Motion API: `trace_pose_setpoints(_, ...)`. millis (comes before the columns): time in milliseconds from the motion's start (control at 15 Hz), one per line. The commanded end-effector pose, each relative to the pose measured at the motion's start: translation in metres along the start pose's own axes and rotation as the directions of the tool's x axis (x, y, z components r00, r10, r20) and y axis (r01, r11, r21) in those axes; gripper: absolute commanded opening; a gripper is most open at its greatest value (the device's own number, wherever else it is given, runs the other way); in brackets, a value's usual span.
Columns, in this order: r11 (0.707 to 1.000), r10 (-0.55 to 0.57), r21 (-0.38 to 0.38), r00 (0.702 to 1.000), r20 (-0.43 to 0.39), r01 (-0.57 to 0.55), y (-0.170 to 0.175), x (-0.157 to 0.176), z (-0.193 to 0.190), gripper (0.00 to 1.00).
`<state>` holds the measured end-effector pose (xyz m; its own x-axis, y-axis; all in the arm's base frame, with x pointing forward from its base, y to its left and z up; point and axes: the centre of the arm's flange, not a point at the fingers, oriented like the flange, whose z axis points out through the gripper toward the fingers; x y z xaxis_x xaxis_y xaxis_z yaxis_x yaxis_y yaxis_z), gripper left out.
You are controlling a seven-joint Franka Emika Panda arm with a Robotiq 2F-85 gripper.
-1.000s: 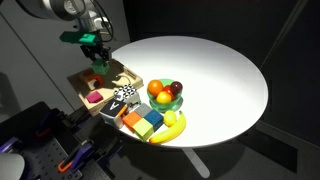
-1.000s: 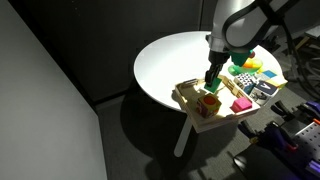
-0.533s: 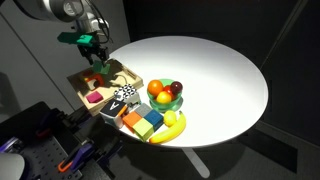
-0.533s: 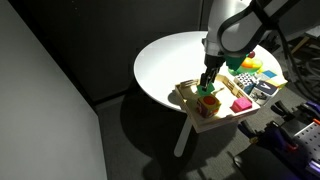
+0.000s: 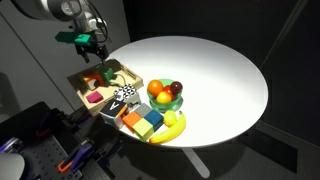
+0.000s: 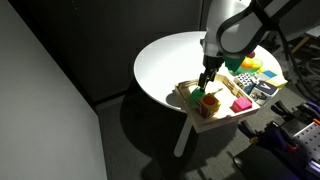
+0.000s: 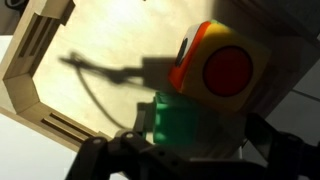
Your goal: Put the green block inside the wooden crate
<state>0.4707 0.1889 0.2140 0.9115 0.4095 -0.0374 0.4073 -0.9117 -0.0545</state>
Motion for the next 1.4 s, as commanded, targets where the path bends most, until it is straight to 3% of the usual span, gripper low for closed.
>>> trace_pose_setpoints(0,1.0,0.022,-0.013,1.0,-0.012,-0.022,-0.006,-0.004,-0.019,1.0)
trace_pose_setpoints(333,0.995,0.099,-0.023,0.994,-0.045,-0.101,-0.005,-0.009,-0.038,1.0)
trace_pose_setpoints(667,0.969,0.24,-0.039,0.968,-0.066,-0.243,0.0,-0.021,-0.057,1.0)
trace_pose_setpoints(1333,0.905,0.401,-0.169,0.915,0.032,-0.391,0.015,-0.058,-0.097,1.0)
